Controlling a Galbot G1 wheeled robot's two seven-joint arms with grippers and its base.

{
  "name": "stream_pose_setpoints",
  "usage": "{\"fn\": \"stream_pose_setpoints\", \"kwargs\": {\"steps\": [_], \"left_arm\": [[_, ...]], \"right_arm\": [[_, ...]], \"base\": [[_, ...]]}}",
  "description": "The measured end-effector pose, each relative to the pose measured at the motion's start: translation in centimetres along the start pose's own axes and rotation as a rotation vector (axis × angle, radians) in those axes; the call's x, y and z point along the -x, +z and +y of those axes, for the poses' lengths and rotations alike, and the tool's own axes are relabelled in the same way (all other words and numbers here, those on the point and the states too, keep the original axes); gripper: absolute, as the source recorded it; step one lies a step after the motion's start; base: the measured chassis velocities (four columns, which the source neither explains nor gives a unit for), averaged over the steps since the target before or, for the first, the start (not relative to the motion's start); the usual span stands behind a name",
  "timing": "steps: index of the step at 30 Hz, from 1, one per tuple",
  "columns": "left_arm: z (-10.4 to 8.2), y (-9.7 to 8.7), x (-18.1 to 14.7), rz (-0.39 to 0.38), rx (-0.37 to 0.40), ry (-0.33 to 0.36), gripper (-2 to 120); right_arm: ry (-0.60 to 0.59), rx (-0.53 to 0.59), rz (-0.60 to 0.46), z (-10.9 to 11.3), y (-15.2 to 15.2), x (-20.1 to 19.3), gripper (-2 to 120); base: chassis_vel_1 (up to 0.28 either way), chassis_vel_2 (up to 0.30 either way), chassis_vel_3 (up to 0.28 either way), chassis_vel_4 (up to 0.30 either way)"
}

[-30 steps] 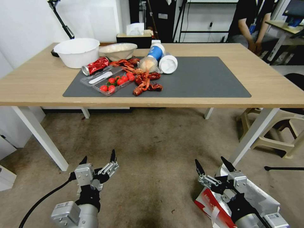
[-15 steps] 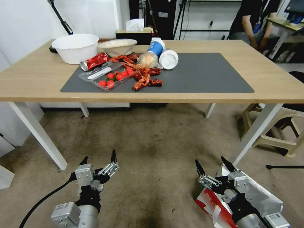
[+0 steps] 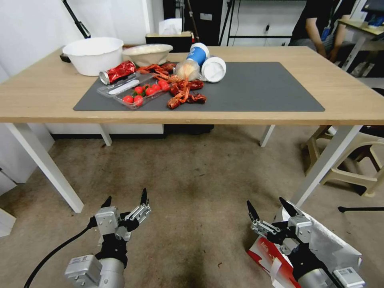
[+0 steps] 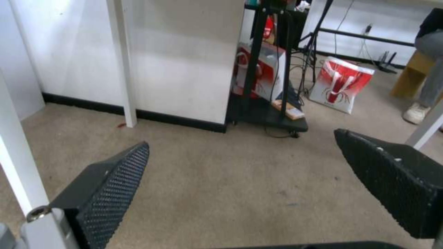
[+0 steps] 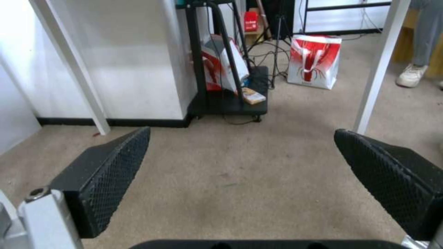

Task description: Pick up the food delivery bag from the floor and place it on the table.

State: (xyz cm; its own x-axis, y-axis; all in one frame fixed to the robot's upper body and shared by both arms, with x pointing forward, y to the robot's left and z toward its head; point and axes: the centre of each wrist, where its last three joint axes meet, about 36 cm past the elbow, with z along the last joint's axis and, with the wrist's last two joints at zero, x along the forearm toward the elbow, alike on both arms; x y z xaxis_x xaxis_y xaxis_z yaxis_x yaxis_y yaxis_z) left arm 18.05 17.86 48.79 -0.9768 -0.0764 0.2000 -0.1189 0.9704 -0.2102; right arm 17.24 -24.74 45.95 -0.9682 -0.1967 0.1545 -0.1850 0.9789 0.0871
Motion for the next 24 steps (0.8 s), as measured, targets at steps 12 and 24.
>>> {"fn": "stream_pose_setpoints", "kwargs": {"steps": [12,24], "left_arm": [[-0.13,-0.02,0.11,-0.010,-0.010,0.004,100],[-0.15,0.05,0.10,-0.012,-0.012,0.003,100]], "right_arm": [[-0.002,-0.004,0.003,-0.06,-0.05,-0.06,100],[0.000,-0.001,0.001,-0.05,-0.06,-0.03,100]], "base": [[0.000,0.000,0.000,0.000],[0.000,0.000,0.000,0.000]]}}
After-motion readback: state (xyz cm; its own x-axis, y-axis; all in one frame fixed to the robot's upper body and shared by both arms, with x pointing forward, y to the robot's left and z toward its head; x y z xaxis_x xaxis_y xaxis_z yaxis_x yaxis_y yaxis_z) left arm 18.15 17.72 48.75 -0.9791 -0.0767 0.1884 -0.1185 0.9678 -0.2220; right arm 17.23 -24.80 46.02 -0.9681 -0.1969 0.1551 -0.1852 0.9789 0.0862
